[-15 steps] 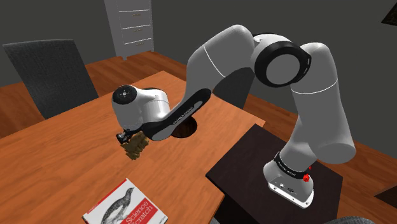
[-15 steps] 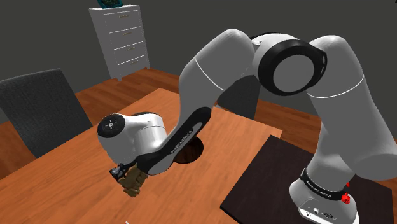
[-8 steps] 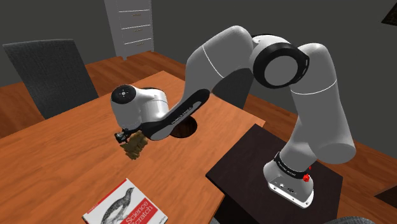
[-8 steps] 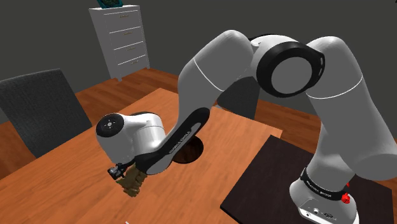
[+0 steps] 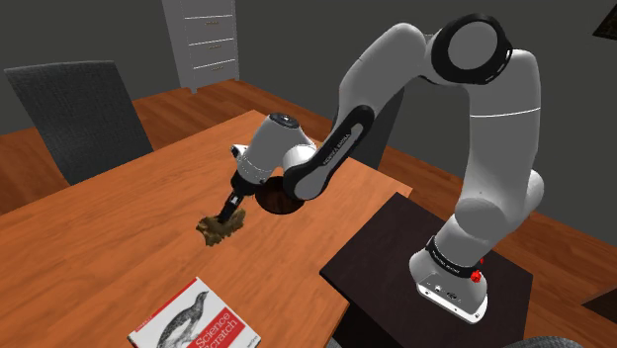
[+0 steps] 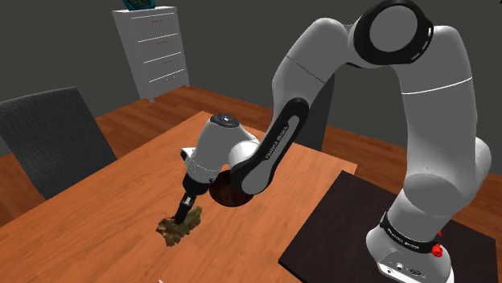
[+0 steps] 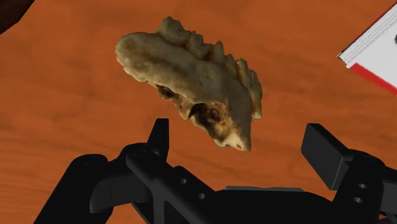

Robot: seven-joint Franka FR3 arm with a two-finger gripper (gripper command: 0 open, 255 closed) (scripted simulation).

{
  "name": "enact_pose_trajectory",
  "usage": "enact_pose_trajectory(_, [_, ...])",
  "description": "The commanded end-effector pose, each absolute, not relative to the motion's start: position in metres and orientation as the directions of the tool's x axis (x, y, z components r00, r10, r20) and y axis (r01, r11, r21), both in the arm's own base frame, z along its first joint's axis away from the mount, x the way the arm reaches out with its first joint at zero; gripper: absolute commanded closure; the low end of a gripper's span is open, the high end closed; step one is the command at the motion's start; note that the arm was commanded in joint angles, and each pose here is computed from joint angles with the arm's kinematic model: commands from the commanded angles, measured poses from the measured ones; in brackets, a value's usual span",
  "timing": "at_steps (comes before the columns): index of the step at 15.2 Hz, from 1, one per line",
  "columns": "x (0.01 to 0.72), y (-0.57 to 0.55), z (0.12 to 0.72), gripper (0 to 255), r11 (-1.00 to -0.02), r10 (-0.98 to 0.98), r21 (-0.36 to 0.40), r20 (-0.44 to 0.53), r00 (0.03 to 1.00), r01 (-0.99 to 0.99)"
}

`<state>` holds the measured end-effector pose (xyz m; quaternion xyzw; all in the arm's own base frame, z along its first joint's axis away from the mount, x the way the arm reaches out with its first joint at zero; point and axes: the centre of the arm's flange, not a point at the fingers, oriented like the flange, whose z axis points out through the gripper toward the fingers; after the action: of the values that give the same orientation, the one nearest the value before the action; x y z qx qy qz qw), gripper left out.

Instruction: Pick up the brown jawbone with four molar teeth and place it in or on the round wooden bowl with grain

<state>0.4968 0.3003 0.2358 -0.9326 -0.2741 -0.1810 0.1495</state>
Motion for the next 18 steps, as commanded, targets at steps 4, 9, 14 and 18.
enact_pose_trajectory(4, [0.501, 0.292, 0.226, 0, -0.721, 0.518, -0.194, 0.487, 0.704, 0.665])
enact_pose_trajectory(9, [0.506, 0.3, 0.21, 0, -0.721, 0.518, -0.194, 0.487, 0.704, 0.665])
enact_pose_trajectory(14, [0.506, 0.3, 0.21, 0, -0.721, 0.518, -0.194, 0.487, 0.704, 0.665])
enact_pose_trajectory(18, [0.506, 0.3, 0.21, 255, -0.721, 0.518, -0.194, 0.487, 0.704, 0.665])
